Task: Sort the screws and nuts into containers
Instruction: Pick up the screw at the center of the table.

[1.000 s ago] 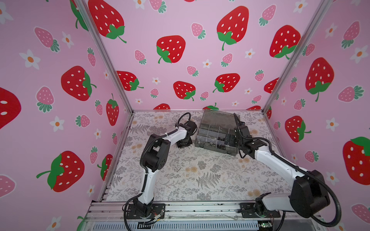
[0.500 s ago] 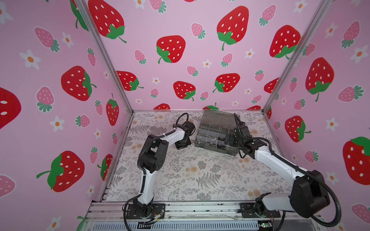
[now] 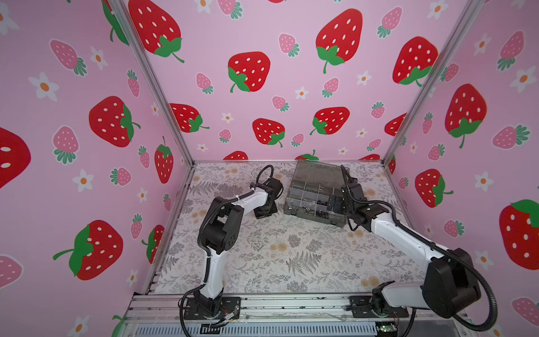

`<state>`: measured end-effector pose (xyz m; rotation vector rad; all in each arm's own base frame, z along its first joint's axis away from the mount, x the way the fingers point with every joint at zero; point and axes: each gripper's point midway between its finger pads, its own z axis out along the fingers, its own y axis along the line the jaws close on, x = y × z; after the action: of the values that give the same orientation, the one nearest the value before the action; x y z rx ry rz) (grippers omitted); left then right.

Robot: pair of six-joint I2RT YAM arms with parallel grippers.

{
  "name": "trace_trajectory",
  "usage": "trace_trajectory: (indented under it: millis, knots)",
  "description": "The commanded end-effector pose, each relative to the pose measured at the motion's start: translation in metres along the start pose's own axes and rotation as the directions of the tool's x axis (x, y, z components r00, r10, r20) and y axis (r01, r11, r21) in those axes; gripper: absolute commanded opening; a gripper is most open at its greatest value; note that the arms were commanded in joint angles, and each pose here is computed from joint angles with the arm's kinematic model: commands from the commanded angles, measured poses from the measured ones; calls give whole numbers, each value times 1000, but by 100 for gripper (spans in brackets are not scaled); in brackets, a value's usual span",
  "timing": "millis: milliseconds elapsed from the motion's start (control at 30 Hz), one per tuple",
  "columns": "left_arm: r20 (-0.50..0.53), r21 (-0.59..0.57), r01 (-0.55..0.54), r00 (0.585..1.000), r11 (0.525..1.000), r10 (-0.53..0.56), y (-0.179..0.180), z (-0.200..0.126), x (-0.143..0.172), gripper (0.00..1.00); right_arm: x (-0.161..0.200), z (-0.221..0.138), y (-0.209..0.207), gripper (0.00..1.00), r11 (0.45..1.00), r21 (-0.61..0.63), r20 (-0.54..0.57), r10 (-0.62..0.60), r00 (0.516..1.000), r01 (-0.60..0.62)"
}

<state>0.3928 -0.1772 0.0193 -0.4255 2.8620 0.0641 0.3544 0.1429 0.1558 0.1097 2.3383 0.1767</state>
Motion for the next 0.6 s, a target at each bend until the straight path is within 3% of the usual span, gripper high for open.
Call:
trace_trajectory:
  millis: [0,333,567]
  knots:
    - [30,2,-55,998,998,55,1,-18,0,0,-2,-5,-4,100,1000,1,19,28,999,-28]
    - [149,112,-163,978,980,146,-31,-69,-16,0,-6,-8,-5,100,999,6,34,33,999,-33]
    - [214,219,-264,952,939,218,-76,-93,-26,0,-7,-10,-8,100,999,14,47,41,998,-42]
